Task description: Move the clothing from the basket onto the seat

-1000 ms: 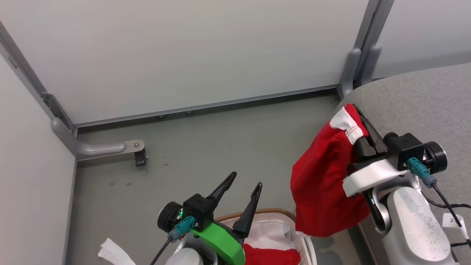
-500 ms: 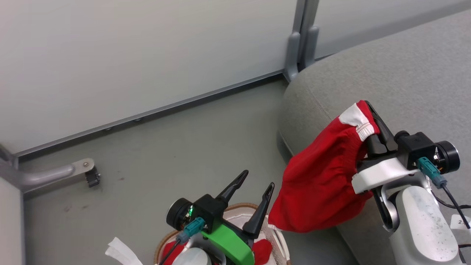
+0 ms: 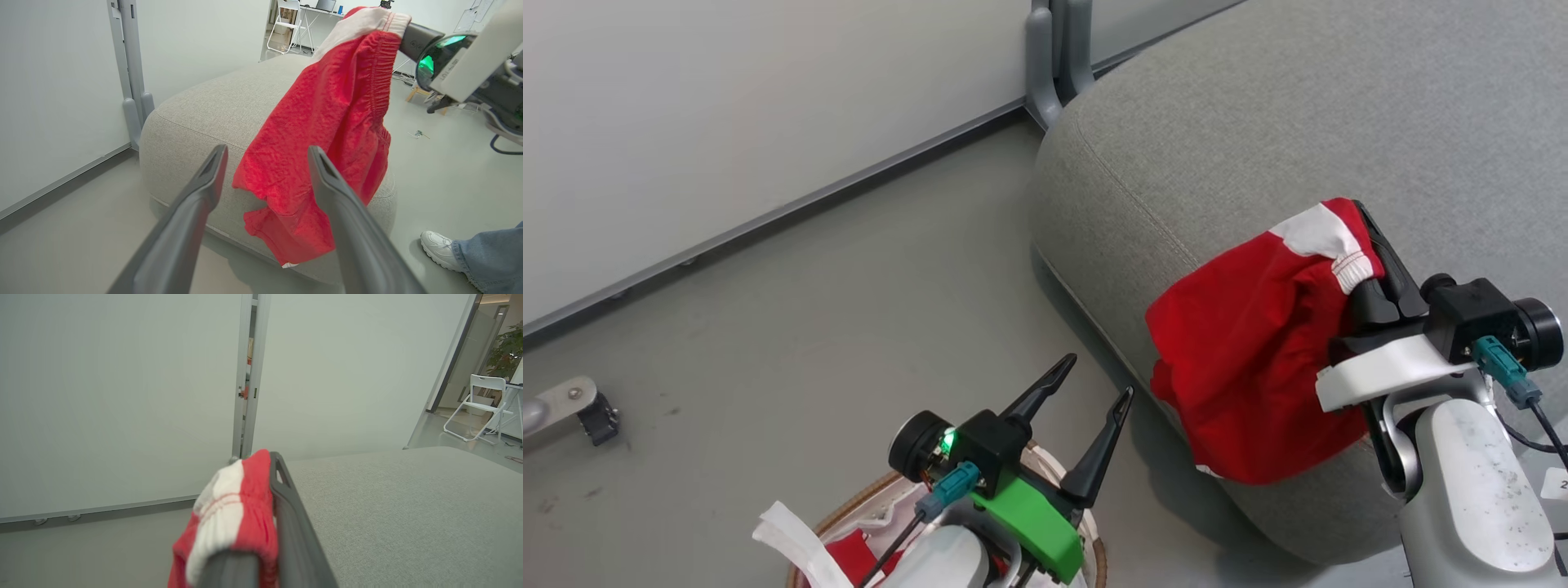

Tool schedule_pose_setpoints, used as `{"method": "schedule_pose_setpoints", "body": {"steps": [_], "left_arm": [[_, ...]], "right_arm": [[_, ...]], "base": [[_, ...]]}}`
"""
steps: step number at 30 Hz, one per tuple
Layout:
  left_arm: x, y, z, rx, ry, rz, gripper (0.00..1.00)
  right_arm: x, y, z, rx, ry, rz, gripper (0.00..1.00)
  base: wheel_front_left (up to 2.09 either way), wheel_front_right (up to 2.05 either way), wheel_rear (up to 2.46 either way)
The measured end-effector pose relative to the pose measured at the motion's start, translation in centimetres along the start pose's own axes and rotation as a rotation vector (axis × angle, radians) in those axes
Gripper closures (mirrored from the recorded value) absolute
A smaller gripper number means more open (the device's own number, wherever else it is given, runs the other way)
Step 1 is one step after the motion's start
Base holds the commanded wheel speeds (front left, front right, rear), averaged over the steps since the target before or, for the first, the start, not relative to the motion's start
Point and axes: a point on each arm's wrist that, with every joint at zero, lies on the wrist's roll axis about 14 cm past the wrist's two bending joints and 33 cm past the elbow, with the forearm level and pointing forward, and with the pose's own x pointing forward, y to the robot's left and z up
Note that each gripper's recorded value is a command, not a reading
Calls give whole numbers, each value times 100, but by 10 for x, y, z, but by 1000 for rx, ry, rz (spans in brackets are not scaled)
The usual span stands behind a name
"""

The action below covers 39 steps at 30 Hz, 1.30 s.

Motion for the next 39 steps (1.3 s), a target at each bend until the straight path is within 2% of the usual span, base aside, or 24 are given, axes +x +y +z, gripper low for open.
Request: {"method": "schedule_pose_setpoints", "body": {"steps": [4,9,19,29,36,39], "left_arm": [[5,6,-7,-5,12,-15,0],[8,19,-10,-10,12,-12,0],[6,62,-14,4,-1,37,0],[-2,104,-30,31,7,86,0],[-12,130,-47,26,23,135,0],[-16,142,-56,18,32,157,0]], "right_arm": [[3,-10,-5,-13,16,-29,100],[26,-10,2,-44,-16,-28,100],[118,-15,67,-178,-226,-49,100],[196,-69,123,-328,-376,-175,100],[231,-85,94,-391,-315,-236,100],[242,-87,54,-364,-233,-254,100]], "base": [[0,0,0],[0,0,0],[0,0,0],[0,0,0],[0,0,0],[0,0,0]]}}
